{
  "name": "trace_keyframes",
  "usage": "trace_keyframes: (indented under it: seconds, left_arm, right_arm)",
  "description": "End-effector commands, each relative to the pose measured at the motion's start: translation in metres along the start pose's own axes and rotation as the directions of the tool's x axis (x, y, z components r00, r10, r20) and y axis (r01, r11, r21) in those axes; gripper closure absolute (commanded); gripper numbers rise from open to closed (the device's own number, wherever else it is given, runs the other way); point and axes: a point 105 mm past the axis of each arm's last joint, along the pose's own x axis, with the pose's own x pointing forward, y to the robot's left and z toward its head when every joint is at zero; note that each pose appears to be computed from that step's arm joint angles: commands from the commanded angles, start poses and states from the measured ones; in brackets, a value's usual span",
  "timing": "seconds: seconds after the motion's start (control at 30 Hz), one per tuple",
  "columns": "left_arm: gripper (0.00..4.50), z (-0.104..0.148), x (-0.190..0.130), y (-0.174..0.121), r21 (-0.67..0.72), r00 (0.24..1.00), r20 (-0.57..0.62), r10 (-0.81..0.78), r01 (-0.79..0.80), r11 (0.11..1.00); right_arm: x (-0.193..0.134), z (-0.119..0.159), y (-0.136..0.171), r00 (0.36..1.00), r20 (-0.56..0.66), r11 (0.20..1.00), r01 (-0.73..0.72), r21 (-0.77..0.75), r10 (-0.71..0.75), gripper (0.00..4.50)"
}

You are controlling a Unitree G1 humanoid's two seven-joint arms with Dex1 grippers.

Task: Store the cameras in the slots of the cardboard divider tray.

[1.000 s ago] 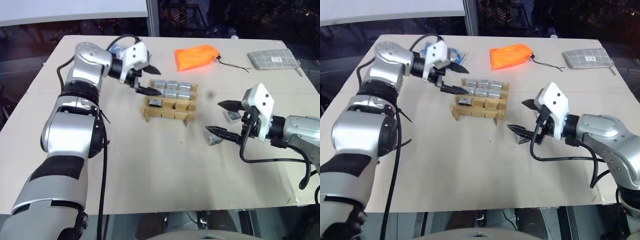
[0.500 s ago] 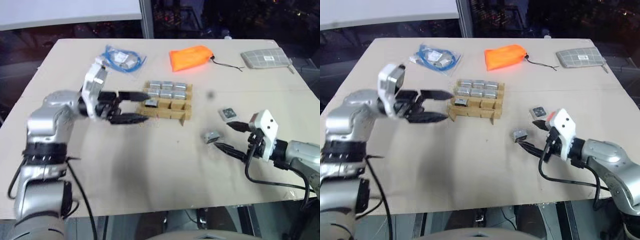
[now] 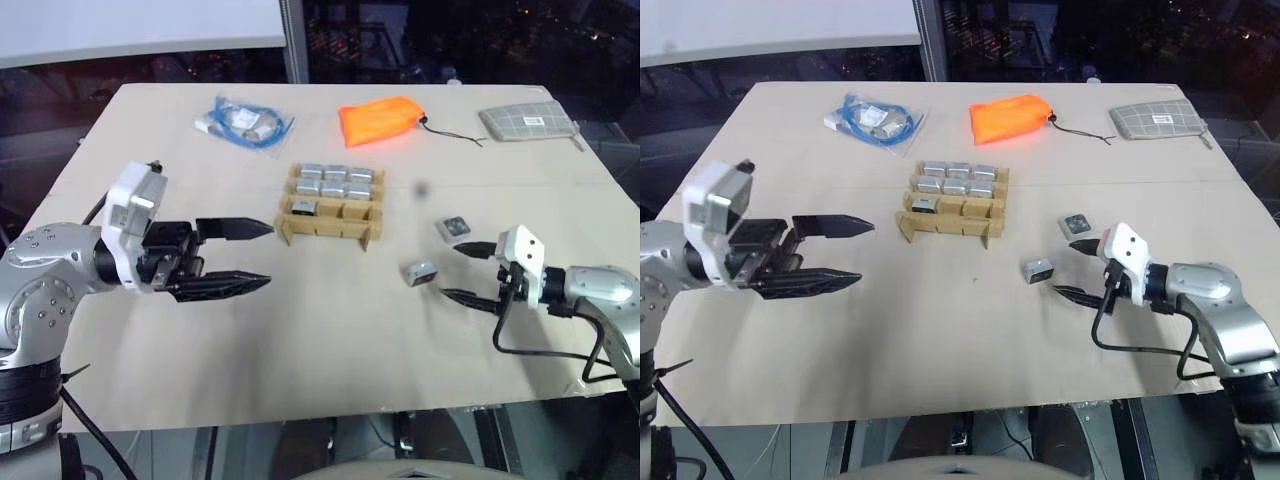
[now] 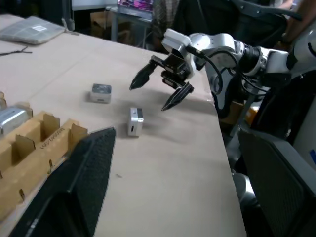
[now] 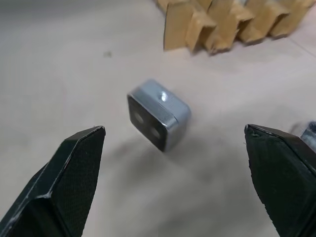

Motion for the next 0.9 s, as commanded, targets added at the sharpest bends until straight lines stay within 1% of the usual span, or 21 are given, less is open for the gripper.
trace_keyframes:
  seconds: [0.03,0.17,0.3,0.53,0.67,0.8,0.9]
  left_arm:
    - [0.43,0.011,0.0,-0.007,0.059,1.0,-0.005,0.014,-0.013,0.998]
    - [0.43,0.011,0.002,-0.008,0.06,1.0,-0.004,0.027,-0.027,0.998]
    - [0.43,0.012,0.002,-0.008,0.061,0.999,-0.008,0.032,-0.032,0.998]
    - [0.43,0.014,0.003,-0.008,0.065,0.999,-0.015,0.034,-0.033,0.997]
    - [0.43,0.013,0.003,-0.008,0.067,0.999,-0.028,0.038,-0.036,0.997]
    - [0.43,0.013,0.003,-0.009,0.065,0.999,-0.031,0.038,-0.036,0.997]
    - [0.41,0.012,0.003,-0.008,0.065,0.999,-0.033,0.036,-0.034,0.997]
  right_arm:
    - [0.002,0.001,-0.008,0.998,0.007,0.997,-0.063,-0.04,0.063,0.0]
    - [0.005,-0.007,-0.009,0.988,-0.035,0.986,-0.151,-0.074,0.149,0.0]
    - [0.012,-0.007,-0.01,0.976,-0.041,0.971,-0.217,-0.102,0.213,0.0]
    - [0.026,0.0,-0.015,0.963,-0.037,0.951,-0.269,-0.15,0.267,0.0]
    - [0.034,0.007,-0.013,0.955,-0.014,0.943,-0.293,-0.158,0.295,0.0]
    - [0.039,0.007,-0.01,0.948,-0.017,0.935,-0.317,-0.159,0.318,0.0]
    - [0.039,0.006,-0.009,0.947,-0.027,0.933,-0.321,-0.16,0.321,0.77]
